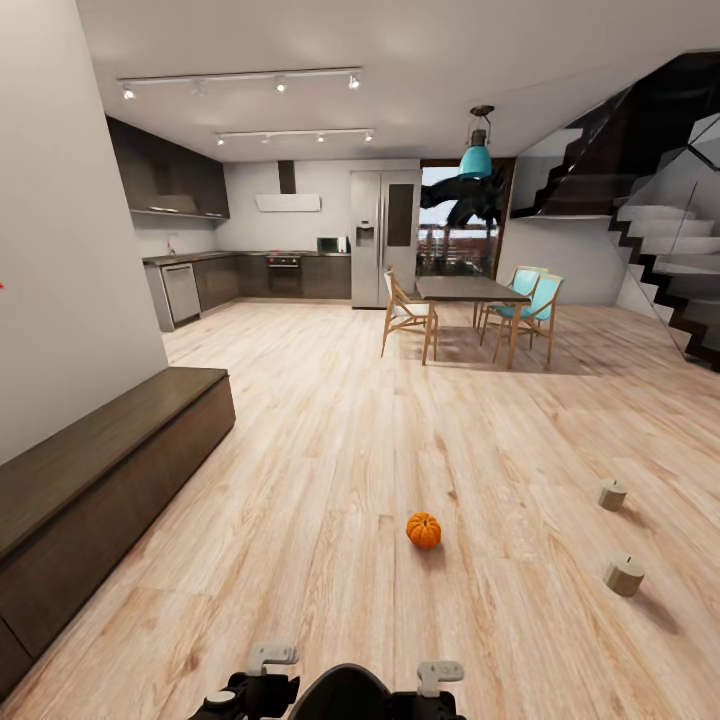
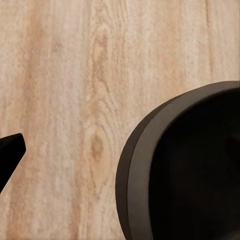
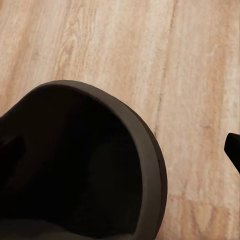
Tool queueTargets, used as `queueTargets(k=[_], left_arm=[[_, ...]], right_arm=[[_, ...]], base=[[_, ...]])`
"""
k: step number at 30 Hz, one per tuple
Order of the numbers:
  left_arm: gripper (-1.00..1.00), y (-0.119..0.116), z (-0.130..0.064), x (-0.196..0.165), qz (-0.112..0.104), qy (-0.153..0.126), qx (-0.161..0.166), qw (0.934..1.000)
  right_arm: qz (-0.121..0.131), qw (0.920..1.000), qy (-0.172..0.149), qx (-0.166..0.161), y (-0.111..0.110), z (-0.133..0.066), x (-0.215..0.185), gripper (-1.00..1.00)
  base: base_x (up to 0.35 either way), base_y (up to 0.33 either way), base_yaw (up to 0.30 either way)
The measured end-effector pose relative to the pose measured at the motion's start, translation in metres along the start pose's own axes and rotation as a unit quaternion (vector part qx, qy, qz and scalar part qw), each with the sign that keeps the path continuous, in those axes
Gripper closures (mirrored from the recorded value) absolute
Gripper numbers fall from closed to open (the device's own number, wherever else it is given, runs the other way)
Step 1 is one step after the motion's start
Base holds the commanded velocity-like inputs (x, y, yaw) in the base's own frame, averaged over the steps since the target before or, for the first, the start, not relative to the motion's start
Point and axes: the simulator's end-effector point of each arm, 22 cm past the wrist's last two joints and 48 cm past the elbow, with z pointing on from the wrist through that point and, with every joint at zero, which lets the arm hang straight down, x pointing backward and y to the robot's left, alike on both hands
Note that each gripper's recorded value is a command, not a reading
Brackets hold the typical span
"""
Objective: Place each of the two pumpkins and all three candles from the living room inside a cabinet in the living room (use any cabinet), then make sure every cabinet is closed, and position the cauldron so it is next to a table in the living room.
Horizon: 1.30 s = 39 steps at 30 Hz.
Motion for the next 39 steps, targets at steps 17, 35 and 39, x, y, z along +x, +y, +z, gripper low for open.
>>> queueTargets(k=[17,35,39], left_arm=[[-1.00,-0.0001,0.0000,0.0000,0.000,0.000,0.000,1.0000],[-1.00,-0.0002,0.0001,0.0001,0.002,0.000,0.000,1.0000],[-1.00,-0.0002,0.0000,0.0002,0.002,0.000,0.000,1.0000]], right_arm=[[0.000,1.0000,0.000,0.000,0.0001,0.0000,0.0002,-1.00],[0.000,1.0000,0.001,0.000,0.0000,0.0001,0.0009,-1.00],[0.000,1.0000,0.001,0.000,0.0001,0.0000,0.0009,-1.00]], base=[[-0.038,0.000,0.000],[-0.120,0.000,0.000],[-0.055,0.000,0.000]])
